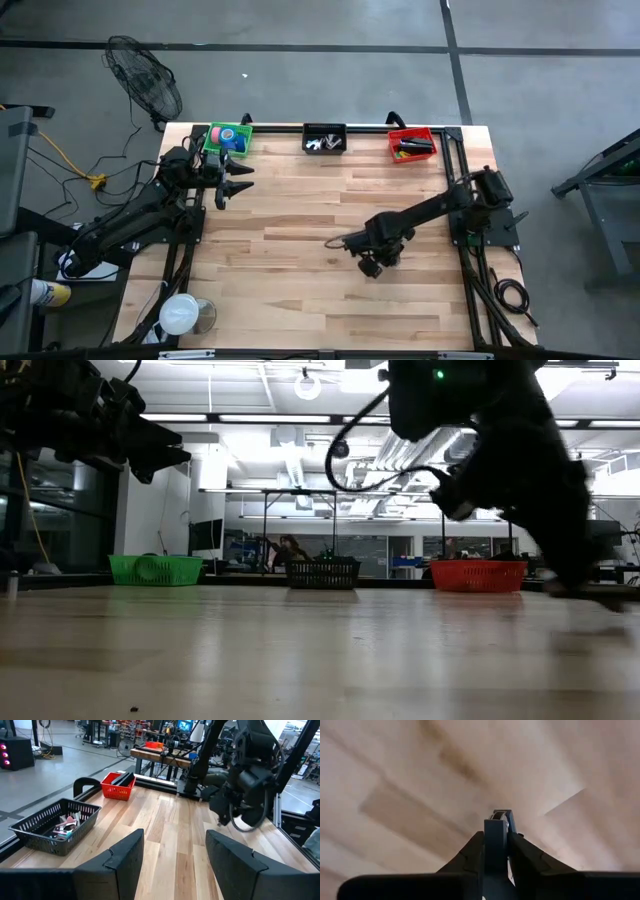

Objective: Pick and place Stapler, Stapler remover, tape
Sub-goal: Put the black staple remover in the black bin

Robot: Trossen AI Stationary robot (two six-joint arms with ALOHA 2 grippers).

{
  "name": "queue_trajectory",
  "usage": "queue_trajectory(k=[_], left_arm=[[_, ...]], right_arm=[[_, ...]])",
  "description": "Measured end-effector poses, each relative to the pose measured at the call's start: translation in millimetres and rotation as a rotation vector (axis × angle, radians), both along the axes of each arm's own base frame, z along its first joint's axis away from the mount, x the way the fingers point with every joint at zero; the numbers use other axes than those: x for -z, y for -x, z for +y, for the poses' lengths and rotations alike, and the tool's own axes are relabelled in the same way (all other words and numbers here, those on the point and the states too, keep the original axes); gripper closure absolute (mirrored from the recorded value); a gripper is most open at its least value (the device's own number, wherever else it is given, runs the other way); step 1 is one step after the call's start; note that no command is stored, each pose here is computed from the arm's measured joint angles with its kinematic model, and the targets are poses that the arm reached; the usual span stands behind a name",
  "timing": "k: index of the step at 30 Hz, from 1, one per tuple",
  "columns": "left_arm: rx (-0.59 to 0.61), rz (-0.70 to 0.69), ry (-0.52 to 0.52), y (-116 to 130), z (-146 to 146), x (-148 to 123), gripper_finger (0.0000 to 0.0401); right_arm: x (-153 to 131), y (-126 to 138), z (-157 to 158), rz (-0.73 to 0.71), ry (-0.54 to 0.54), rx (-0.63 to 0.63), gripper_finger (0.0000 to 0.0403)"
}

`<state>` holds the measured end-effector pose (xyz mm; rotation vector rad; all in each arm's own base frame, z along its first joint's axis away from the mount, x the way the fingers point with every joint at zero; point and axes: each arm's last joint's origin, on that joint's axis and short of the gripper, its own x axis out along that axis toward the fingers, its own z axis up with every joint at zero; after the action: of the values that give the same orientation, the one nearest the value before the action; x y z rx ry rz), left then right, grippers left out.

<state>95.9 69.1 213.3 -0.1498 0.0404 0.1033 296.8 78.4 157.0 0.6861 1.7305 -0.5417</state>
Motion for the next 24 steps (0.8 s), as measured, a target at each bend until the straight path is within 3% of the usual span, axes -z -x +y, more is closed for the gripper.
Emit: queue_trajectory(k=[5,11,19,24], left_arm=[[0.000,0.000,0.000,0.0,0.0,0.0,0.0190],[-0.001,0.000,0.000,0.0,0.1,0.0,0.0190],[-0.001,0.000,0.000,0.0,0.0,0.0,0.0190],[-0.001,0.001,0.001,0.0,0.0,0.1,0.0190]], right_arm=[[-15.5,-6.7,-21.8,-0.147,0.137,0.014,0.0345],[-34.6,-30.7,-58.7,-0.464,0.292,-0.027,0.0340],[-64.9,-69.6,-130.1,-0.911,0.633,-0.091,0.0341],[-84.6,-74.1,-178.8,-1.072,0.820,-0.043,0.0337]])
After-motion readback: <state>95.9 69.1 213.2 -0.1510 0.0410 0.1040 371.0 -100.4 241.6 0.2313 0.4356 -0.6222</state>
